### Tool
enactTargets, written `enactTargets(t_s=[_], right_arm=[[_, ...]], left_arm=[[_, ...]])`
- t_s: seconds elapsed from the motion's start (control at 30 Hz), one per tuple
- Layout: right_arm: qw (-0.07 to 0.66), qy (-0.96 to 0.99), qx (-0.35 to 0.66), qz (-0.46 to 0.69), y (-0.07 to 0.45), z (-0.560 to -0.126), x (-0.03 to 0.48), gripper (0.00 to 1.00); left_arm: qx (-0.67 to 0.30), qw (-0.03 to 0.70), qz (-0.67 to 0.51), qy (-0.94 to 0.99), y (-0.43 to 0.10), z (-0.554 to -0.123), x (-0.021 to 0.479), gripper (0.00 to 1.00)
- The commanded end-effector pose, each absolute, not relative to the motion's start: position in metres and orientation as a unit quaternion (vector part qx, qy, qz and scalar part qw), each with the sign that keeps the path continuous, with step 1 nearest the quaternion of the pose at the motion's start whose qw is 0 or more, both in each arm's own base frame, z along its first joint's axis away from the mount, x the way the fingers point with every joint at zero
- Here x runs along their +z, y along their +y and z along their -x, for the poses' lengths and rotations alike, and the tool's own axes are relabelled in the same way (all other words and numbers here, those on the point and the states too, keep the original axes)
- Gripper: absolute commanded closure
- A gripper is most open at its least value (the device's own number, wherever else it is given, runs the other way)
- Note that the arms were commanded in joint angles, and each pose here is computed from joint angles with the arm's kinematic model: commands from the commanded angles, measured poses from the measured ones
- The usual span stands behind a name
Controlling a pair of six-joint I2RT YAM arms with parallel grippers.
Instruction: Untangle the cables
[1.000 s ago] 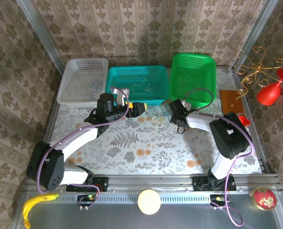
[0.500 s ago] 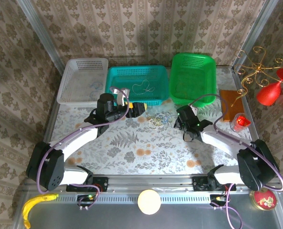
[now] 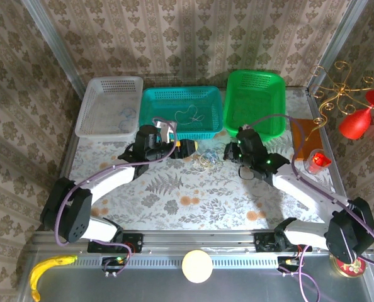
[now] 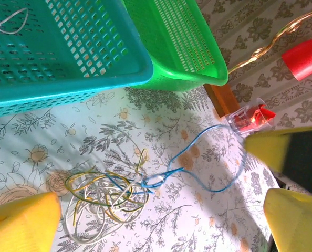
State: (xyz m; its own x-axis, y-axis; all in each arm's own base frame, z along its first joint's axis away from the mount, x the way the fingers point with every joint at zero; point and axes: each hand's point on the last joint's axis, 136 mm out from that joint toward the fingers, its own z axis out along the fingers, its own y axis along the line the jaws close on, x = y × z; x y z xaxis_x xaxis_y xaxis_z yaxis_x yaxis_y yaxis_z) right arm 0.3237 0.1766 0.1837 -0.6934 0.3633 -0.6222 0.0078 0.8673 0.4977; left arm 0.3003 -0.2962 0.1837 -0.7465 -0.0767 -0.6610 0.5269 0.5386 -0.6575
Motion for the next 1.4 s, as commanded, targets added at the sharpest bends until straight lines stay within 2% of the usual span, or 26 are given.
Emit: enactTargets(t_s=[0.0,0.17,0.43,0.87,1.37], right_arm=[[0.41,0.86,0.301,-0.053,0.202,-0.324,0.243,1.0],[0.424,0.841,0.333,-0.031,0.217,-0.324,0.279,1.0],[0.431,0.834,0.342,-0.029,0.221,-0.325,0.29,1.0],[0.421,0.838,0.346,-0.031,0.225,-0.326,0.283,1.0],[0.416,0.837,0.356,-0.025,0.233,-0.321,0.284,1.0]], left_arm=[[-0.468,0.333,-0.157,0.803,-0.303,-0.299,0.193,0.03],[-0.474,0.334,-0.169,0.797,-0.308,-0.295,0.195,0.19],[-0.488,0.344,-0.183,0.781,-0.314,-0.29,0.21,0.34],[-0.53,0.374,-0.263,0.714,-0.347,-0.262,0.244,0.39],[-0.551,0.388,-0.275,0.686,-0.372,-0.271,0.259,0.47]])
